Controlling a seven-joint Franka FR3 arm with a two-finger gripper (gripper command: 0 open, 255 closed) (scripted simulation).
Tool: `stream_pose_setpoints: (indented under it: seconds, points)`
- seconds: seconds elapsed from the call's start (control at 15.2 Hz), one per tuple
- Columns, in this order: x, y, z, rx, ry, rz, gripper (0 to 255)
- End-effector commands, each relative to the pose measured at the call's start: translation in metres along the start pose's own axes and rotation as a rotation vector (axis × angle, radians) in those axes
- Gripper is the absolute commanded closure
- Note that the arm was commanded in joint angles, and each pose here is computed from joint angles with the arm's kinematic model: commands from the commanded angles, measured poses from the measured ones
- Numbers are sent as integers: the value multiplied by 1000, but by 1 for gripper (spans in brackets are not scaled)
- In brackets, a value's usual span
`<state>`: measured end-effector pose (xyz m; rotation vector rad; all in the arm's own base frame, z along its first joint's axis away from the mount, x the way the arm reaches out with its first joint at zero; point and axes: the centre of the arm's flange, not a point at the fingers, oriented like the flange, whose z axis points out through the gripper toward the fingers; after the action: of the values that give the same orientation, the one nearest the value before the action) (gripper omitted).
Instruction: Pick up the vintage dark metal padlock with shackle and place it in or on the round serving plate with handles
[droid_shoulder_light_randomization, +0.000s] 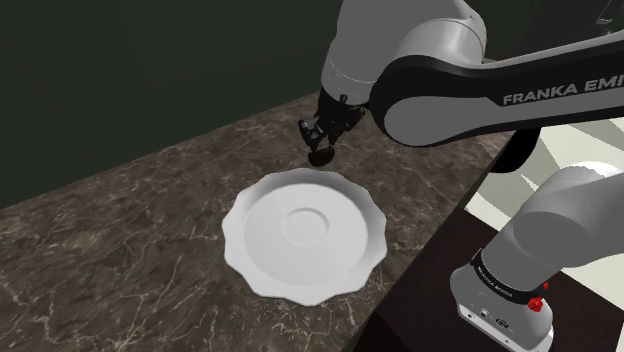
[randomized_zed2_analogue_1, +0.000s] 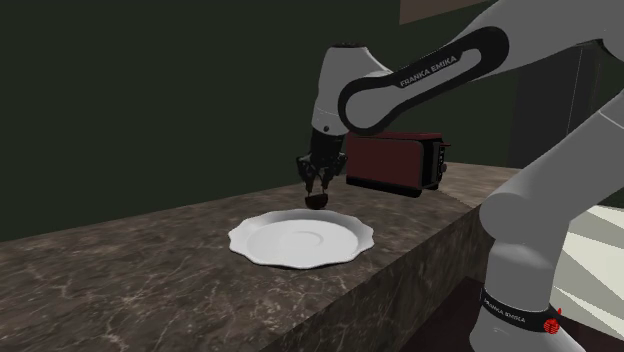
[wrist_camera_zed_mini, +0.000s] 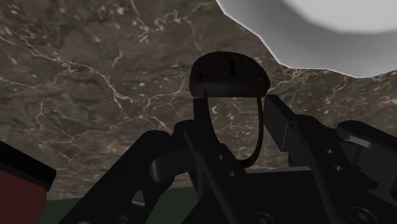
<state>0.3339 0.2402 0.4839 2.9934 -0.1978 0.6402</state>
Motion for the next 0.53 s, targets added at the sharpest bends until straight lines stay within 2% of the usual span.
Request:
stream_pose_setpoints:
  seconds: [0.0, 0.46]
  points:
    - [4, 0, -10, 0, 0, 0, 255]
    - [19, 2, -43, 0, 0, 0, 255]
